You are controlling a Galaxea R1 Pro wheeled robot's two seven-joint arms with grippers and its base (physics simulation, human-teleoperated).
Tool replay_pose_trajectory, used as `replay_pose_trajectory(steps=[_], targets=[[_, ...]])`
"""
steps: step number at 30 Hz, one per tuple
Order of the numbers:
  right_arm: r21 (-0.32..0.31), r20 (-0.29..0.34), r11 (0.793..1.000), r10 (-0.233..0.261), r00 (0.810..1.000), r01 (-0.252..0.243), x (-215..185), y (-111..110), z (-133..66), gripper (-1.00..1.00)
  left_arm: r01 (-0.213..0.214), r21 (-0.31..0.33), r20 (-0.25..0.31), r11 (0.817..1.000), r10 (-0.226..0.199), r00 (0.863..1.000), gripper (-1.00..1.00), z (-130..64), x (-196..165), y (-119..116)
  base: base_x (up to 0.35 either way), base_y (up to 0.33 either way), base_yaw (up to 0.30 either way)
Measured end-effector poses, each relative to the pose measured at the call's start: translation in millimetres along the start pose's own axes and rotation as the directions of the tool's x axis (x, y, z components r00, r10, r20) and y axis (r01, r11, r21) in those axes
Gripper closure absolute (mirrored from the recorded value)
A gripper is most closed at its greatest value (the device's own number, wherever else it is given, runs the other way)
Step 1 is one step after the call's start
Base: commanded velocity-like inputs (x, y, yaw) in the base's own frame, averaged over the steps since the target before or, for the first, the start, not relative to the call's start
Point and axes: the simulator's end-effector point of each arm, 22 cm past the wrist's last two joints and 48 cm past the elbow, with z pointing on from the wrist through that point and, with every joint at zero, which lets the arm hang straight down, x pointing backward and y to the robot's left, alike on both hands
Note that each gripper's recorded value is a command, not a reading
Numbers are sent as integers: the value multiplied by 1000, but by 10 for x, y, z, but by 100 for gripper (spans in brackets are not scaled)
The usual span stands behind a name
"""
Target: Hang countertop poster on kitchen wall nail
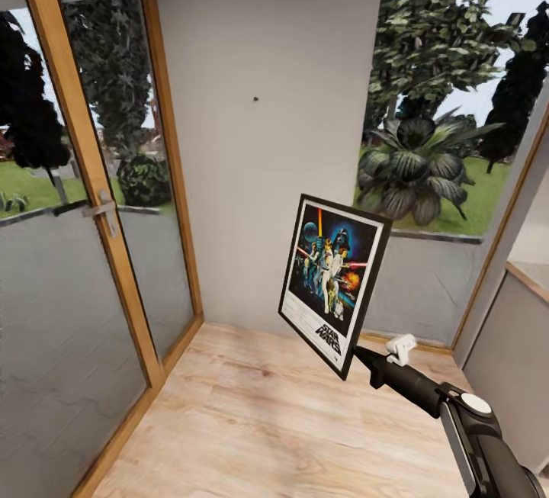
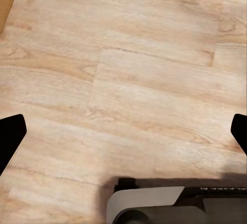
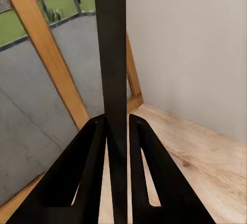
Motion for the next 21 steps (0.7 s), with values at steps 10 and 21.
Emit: replay_pose_trajectory(steps=[10, 21], targets=[[-2, 32, 999, -39, 999, 39, -68, 8, -3, 100, 0, 0, -1, 1000, 0, 1000, -100, -1, 3, -1, 137, 307, -122], [-2, 32, 999, -40, 999, 40, -69, 8, -4, 100, 0, 0, 0, 1000, 0, 1000, -100, -1, 0, -1, 236, 281, -289]])
